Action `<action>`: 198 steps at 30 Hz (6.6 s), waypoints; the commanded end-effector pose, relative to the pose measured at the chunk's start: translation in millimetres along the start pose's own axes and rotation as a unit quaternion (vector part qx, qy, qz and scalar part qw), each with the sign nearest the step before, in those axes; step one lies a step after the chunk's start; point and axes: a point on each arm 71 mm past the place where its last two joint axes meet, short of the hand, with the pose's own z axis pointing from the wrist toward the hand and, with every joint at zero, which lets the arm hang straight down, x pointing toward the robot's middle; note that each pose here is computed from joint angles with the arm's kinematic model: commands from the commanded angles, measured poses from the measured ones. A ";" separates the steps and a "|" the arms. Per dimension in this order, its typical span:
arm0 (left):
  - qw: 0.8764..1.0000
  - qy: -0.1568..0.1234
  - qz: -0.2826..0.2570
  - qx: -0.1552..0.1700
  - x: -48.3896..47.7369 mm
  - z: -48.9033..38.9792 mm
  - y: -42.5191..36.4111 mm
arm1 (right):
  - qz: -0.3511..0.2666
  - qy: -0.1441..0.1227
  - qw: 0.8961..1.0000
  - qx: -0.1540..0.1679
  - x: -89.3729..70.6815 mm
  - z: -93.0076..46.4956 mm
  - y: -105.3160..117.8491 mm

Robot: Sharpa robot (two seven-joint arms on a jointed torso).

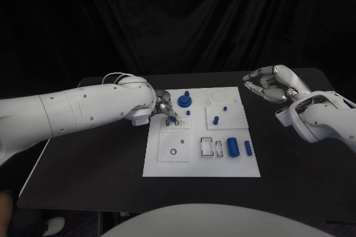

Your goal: Assemble the parts on the task board

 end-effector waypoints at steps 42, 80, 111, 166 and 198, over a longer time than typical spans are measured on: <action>0.997 -0.059 -0.058 0.004 22.9 2.9 12.8 | -0.004 0.004 1.000 0.011 -0.5 -2.6 -3.0; 0.998 -0.038 -0.053 0.014 35.7 3.4 8.5 | -0.005 0.006 1.000 0.016 0.1 -1.6 -4.2; 0.998 -0.032 -0.053 0.011 38.4 4.9 12.3 | -0.004 0.009 1.000 0.022 0.0 -1.9 -5.7; 0.968 -0.207 -0.125 0.063 42.2 -13.1 29.5 | -0.006 0.006 1.000 0.026 -0.8 -4.2 -8.5; 0.965 -0.213 -0.137 0.072 66.3 -5.1 31.6 | -0.006 0.004 1.000 0.028 -2.4 -6.6 -9.2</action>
